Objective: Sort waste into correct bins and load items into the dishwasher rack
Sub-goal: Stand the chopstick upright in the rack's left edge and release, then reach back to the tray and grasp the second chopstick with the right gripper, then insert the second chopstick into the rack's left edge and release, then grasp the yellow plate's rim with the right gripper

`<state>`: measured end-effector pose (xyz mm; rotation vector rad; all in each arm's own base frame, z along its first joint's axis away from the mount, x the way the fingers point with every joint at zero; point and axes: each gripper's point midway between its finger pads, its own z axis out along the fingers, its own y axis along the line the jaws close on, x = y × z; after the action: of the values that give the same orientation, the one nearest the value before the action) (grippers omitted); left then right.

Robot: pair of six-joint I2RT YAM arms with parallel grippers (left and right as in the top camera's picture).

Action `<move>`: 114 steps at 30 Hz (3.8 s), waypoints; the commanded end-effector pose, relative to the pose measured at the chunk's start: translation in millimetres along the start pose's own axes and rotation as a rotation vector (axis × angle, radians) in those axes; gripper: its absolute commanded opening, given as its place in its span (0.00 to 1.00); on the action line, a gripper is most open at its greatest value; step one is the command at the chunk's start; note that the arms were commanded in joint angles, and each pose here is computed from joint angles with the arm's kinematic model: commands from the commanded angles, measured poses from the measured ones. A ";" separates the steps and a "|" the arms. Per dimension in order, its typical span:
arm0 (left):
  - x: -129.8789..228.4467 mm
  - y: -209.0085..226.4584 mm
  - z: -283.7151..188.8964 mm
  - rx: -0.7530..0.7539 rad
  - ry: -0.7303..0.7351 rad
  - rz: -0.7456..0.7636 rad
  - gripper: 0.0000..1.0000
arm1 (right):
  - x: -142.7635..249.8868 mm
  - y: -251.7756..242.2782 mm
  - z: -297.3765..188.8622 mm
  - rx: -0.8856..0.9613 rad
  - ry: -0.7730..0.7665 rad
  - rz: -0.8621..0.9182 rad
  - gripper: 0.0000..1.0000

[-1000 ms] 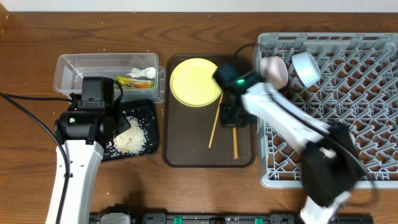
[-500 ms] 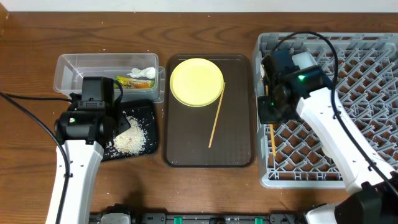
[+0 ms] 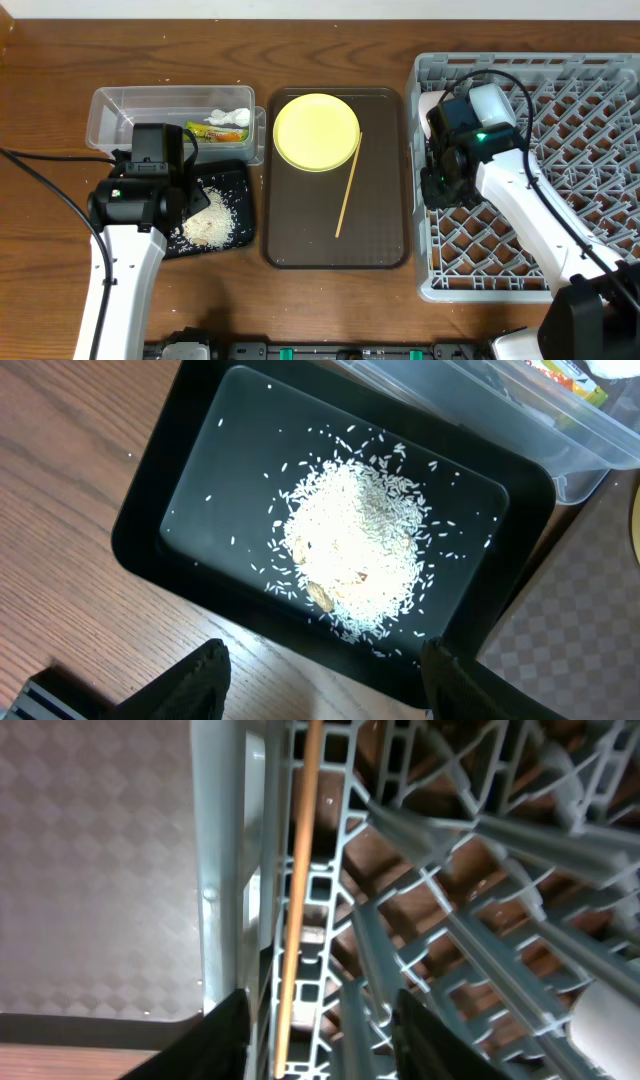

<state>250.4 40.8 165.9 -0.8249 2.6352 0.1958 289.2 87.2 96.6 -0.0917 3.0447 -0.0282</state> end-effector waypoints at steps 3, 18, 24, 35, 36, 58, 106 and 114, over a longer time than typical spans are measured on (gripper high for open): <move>0.1 2.2 1.1 -0.010 0.002 -0.015 0.64 | -40.1 19.0 -40.9 -0.080 -0.145 -0.010 0.49; 0.1 2.2 1.1 -0.010 0.002 -0.015 0.64 | -56.9 138.8 -35.4 -0.255 -0.255 -0.098 0.57; 0.3 2.3 1.1 -0.010 0.003 -0.015 0.64 | -37.8 161.2 20.4 -0.167 -0.134 -0.080 0.57; 0.9 2.7 1.1 -0.012 0.006 -0.014 0.64 | -13.7 163.4 90.1 -0.040 0.008 -0.053 0.52; 0.8 2.7 1.1 -0.011 0.005 -0.014 0.64 | -12.7 162.9 93.3 -0.035 0.014 -0.054 0.50; 2.3 3.6 1.1 -0.015 0.011 -0.013 0.64 | -18.8 124.0 35.8 -0.108 0.030 0.013 0.01; 2.3 3.6 1.1 -0.015 0.011 -0.013 0.64 | -108.7 81.8 -83.9 -0.314 -0.486 -0.043 0.67; 2.2 3.6 1.1 -0.015 0.011 -0.013 0.64 | -136.5 134.6 -36.9 -0.357 -0.504 -0.119 0.69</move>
<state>248.1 40.8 165.2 -0.8260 2.6444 0.2004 414.3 209.5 173.5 -0.2034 2.4498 0.4373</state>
